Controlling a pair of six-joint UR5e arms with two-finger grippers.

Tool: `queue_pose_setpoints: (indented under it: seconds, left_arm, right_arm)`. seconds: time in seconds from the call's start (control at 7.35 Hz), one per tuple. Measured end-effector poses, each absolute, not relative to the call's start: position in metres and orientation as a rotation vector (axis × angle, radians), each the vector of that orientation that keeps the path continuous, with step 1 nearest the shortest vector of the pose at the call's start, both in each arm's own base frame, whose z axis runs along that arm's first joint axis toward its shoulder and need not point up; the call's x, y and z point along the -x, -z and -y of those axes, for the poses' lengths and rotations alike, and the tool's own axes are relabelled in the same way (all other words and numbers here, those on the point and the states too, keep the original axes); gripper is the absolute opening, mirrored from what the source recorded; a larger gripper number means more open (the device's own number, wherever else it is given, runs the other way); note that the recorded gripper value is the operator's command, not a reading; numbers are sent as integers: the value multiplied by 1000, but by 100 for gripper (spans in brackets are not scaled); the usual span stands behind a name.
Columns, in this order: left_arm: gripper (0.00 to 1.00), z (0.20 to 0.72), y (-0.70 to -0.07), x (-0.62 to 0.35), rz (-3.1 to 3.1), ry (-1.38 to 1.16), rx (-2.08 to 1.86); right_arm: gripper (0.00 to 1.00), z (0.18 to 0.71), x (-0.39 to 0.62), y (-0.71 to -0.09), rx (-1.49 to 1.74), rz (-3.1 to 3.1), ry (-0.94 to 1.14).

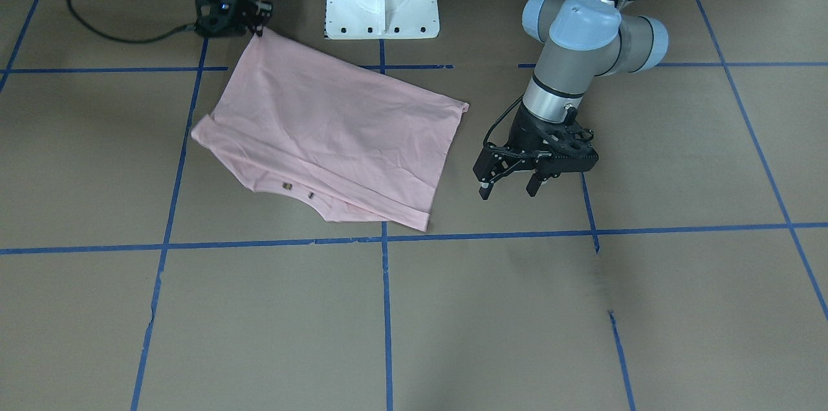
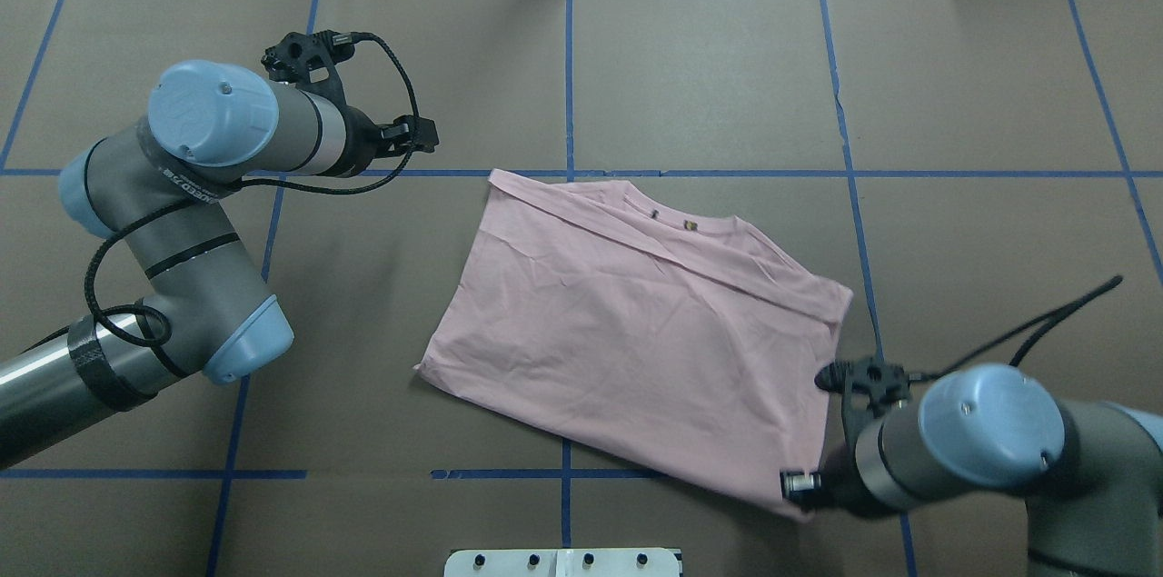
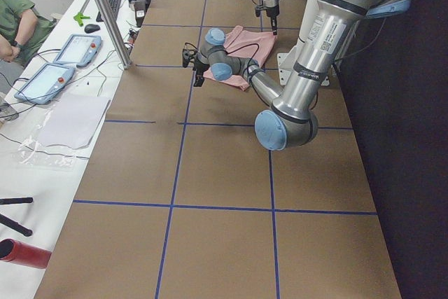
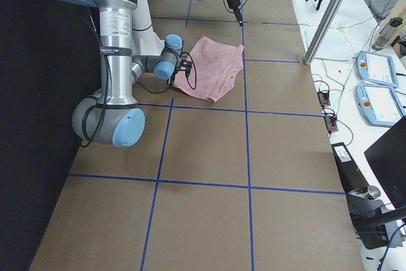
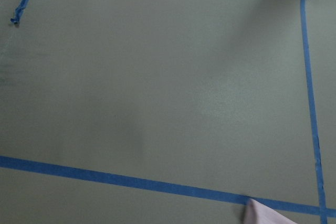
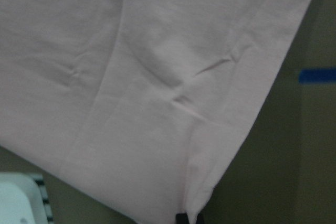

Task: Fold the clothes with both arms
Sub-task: 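Drag the shirt corner toward the robot with the right gripper while the left gripper lowers, then grasp the shirt's side edge with the left gripper and fold it across the shirt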

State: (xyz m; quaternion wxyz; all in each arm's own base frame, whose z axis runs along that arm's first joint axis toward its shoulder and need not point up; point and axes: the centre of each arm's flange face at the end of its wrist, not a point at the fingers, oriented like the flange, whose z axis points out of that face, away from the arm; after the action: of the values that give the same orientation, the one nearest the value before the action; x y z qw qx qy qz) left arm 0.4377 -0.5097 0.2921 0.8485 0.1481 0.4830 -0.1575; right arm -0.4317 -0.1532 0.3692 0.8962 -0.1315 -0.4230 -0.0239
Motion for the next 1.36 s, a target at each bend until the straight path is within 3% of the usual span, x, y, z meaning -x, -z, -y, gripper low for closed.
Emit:
queue_pose_setpoints:
  seconds: [0.27,0.54,1.09,1.36]
  left_arm:
    - [100,497,-287,-446,-1029,324,-295]
    - [100,456,-269,-464,-1022,348,-188]
    - [95,308,-258,-540,-871,562,123]
    - [90,278,-264,-561,-824,596,148]
  right_arm:
    - [100,125,435,-356,331,882,3]
    - [100,158,427,-333,279,942,-125]
    - [100,241,408,-289,92,1065,-305]
    - [100,252,406,-284,71,1078,-324]
